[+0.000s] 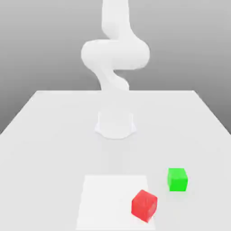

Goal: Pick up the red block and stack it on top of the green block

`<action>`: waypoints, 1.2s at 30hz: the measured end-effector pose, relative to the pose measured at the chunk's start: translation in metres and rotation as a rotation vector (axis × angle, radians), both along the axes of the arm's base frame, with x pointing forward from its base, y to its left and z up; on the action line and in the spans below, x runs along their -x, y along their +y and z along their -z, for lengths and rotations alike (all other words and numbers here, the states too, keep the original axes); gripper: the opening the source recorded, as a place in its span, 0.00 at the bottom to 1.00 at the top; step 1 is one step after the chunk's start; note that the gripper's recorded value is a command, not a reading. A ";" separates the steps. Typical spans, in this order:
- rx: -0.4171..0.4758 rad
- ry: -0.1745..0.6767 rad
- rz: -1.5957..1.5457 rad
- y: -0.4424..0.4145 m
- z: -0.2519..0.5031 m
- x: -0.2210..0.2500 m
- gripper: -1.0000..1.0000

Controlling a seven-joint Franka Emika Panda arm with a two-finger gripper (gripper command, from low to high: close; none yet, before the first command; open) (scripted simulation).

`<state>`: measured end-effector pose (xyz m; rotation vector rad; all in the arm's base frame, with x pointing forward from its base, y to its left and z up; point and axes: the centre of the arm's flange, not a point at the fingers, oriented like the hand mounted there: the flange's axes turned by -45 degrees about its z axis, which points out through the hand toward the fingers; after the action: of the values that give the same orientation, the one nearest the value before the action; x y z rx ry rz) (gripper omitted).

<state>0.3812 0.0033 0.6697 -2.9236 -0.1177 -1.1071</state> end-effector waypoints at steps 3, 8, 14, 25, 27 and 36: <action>0.036 0.092 -0.107 0.008 0.056 -0.037 0.50; 0.098 0.233 -0.277 0.027 0.152 -0.079 0.50; 0.183 0.396 -0.481 0.052 0.272 -0.098 0.50; 0.346 0.652 -0.810 0.074 0.471 -0.068 0.50; 0.350 0.656 -0.816 0.074 0.496 -0.068 0.50; 0.349 0.660 -0.818 0.074 0.521 -0.066 0.00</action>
<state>0.4470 0.0769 0.1488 -2.8034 -1.4184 0.0019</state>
